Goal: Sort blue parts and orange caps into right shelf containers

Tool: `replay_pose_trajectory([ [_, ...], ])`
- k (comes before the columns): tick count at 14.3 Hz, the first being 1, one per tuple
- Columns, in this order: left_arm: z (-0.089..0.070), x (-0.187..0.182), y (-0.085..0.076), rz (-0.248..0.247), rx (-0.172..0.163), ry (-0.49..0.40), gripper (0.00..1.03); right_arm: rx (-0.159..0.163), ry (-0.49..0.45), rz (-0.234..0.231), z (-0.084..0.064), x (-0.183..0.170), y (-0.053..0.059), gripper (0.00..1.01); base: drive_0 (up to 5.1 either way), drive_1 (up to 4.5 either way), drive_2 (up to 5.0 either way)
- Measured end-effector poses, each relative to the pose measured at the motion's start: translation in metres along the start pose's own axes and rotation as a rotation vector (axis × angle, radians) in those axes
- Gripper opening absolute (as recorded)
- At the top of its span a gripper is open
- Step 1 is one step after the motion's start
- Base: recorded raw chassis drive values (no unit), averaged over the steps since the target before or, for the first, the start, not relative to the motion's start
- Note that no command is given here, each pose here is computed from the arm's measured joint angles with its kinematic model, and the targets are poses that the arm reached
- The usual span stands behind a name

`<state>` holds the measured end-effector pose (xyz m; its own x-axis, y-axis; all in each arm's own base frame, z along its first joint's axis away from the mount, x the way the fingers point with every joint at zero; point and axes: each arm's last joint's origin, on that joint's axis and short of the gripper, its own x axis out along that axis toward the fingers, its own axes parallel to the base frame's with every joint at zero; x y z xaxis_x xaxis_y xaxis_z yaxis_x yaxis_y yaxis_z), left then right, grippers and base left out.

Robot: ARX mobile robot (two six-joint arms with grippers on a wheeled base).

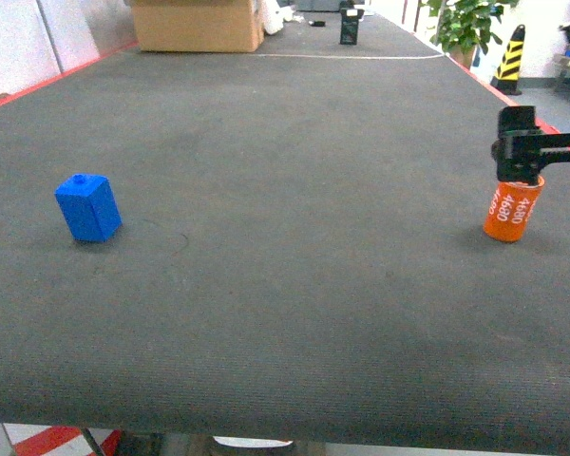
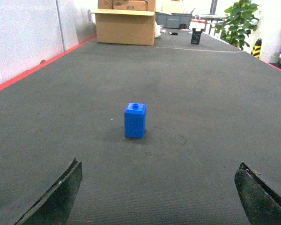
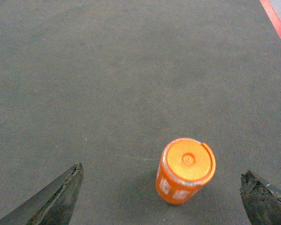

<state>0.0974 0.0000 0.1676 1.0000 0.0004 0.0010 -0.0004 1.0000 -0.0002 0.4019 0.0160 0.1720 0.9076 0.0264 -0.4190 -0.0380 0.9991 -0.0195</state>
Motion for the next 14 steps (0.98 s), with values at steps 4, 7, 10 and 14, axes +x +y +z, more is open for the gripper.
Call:
replay_pose_trajectory([
  [4,0.0,0.0,0.0,0.0,0.0,0.0,0.98,0.015,0.051,-0.067,0.007,0.054,-0.002,0.98,0.0,0.0,0.0],
  [7,0.0,0.0,0.0,0.0,0.0,0.0,0.98,0.047,0.114,-0.084,-0.006,0.076,-0.009,0.98,0.0,0.0,0.0],
  [10,0.0,0.0,0.0,0.0,0.0,0.0,0.98,0.049,0.164,-0.088,-0.032,0.093,-0.011,0.77,0.0,0.0,0.0],
  [14,0.0,0.0,0.0,0.0,0.0,0.0,0.98,0.033,0.057,-0.064,-0.033,0.074,-0.013,0.45,0.0,0.0,0.0],
])
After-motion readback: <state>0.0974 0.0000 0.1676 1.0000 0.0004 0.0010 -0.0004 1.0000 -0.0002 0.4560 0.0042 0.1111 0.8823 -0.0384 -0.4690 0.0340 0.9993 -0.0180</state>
